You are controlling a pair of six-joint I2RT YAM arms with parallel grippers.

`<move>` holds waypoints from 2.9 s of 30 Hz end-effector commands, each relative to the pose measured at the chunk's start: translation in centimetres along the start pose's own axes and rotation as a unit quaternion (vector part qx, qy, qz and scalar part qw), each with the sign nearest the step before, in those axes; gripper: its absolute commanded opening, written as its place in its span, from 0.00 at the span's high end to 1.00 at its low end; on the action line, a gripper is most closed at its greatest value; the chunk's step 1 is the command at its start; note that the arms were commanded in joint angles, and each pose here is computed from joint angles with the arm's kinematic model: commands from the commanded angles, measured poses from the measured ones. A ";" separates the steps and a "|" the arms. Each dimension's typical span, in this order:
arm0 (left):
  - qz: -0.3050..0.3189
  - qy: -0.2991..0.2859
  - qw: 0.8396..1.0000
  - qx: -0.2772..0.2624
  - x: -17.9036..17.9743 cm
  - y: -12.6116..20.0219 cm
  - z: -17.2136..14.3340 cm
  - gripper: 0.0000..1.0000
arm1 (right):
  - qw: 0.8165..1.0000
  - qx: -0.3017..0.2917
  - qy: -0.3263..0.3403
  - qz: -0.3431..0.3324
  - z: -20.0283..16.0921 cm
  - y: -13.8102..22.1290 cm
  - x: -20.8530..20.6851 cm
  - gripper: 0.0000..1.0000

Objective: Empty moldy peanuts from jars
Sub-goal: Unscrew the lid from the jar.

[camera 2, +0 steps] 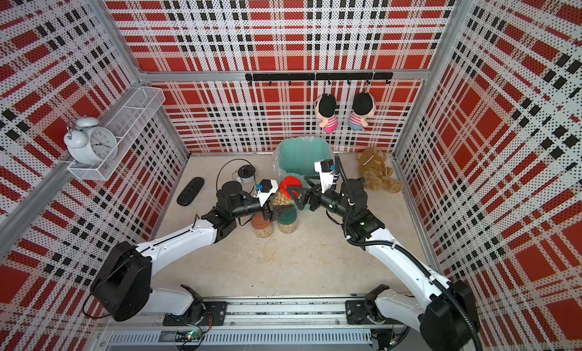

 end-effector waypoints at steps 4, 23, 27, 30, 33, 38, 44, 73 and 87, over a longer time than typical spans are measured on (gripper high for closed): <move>0.005 -0.010 1.000 -0.020 0.1 0.0 1.0 1.00 | 0.999 -0.024 -0.006 -0.026 0.5 -0.7 -0.5 0.00; -0.006 -0.008 1.000 -0.018 -0.1 -0.4 0.6 1.00 | 1.000 -0.020 0.002 -0.018 0.1 -2.5 -0.4 0.20; -0.007 -0.009 1.000 -0.020 -0.1 -0.4 0.8 1.00 | 1.000 -0.009 0.005 -0.006 -0.2 -2.7 -0.1 0.36; -0.008 -0.010 1.000 -0.021 -0.1 -0.3 0.8 1.00 | 1.000 -0.001 0.011 0.002 -0.5 -2.8 0.1 0.50; -0.014 -0.010 1.000 -0.022 -0.2 -0.2 0.9 1.00 | 0.999 0.008 0.032 0.011 -0.6 -2.5 0.5 0.64; -0.037 -0.007 0.999 -0.025 -0.6 0.1 0.7 1.00 | 0.992 0.031 0.121 0.038 -0.9 -1.8 1.4 0.87; -0.056 -0.008 0.998 -0.029 -0.9 0.3 0.8 1.00 | 0.974 0.028 0.163 0.152 0.1 0.1 0.6 0.88; 0.118 -0.053 0.991 -0.044 2.3 1.5 2.2 1.00 | 0.994 -0.012 0.086 0.072 5.5 -0.8 -0.9 0.00; 0.166 -0.071 0.981 -0.068 2.5 2.1 3.1 1.00 | 0.997 -0.011 -0.016 -0.079 3.7 -2.2 -1.8 0.00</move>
Point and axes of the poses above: each gripper's point midway between its finger pads, its own y axis back along the fingers, its own x axis along the line the jaws close on, z = x × y, the point moved 3 cm from there along y, back along the fingers, and after that the axes turned 3 degrees about -y, right-handed, at the moved point
